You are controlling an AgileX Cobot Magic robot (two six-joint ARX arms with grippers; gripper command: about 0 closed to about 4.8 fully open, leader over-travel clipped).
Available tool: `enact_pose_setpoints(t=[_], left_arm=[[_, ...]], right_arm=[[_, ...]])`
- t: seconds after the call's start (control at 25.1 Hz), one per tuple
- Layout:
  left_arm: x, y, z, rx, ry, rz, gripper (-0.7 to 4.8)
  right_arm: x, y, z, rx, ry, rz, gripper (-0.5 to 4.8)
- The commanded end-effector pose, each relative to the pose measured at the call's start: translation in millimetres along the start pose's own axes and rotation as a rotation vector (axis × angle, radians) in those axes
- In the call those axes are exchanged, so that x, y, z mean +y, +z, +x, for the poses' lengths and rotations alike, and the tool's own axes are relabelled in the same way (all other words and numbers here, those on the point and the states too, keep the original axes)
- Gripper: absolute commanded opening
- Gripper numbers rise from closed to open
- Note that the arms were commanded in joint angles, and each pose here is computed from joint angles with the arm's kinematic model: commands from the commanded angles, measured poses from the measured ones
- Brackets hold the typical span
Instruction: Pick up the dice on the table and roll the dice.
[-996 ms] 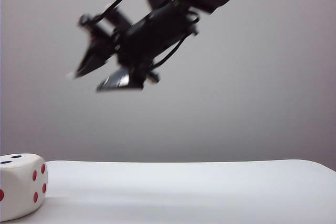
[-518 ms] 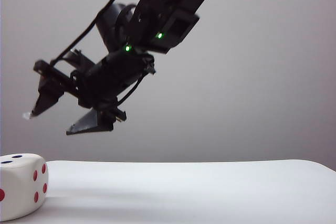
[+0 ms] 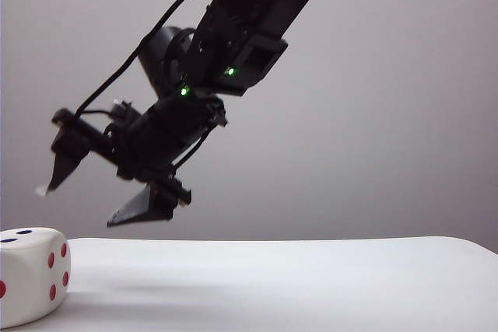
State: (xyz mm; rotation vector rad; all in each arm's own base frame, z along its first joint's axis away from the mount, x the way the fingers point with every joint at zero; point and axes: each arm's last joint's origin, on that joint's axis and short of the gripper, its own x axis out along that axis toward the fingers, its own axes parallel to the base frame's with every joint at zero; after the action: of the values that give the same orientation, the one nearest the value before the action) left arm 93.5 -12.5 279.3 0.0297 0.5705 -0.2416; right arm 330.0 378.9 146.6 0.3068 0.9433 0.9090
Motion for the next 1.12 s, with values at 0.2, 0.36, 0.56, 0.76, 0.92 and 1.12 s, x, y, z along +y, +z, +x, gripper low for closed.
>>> enact_pose_setpoints(t=[0.2, 0.36, 0.56, 0.76, 0.92, 1.12], left_arm=[[-1.4, 1.2, -2.0, -0.004, -0.038, -0.007, -0.05], [-1.5, -1.9, -2.0, 0.027, -0.039, -0.012, -0.05], [-1.5, -2.6, -2.1, 0.035, -0.039, -0.013, -0.05], [-1.2, -0.8, -1.9, 0.016, -0.031, -0.005, -0.05], [-0.9, 5.8, -2.0, -0.052, -0.03, 0.005, -0.05], [-2.9, 18.8, -2.8, -0.193, -0.109, 0.044, -0.03]], right_arm=[[10.7, -23.4, 24.9, 0.036, 0.051, 0.022, 4.27], [6.3, -23.2, 38.2, 0.047, 0.054, 0.069, 3.29], [9.8, -15.4, 38.8, 0.013, 0.07, 0.047, 0.3], [-4.1, 2.3, 19.3, 0.037, 0.053, 0.027, 0.33], [-10.2, 39.2, -35.0, 0.035, 0.008, -0.056, 0.35], [-10.6, 56.5, -137.0, 0.255, -0.036, -0.204, 0.29]])
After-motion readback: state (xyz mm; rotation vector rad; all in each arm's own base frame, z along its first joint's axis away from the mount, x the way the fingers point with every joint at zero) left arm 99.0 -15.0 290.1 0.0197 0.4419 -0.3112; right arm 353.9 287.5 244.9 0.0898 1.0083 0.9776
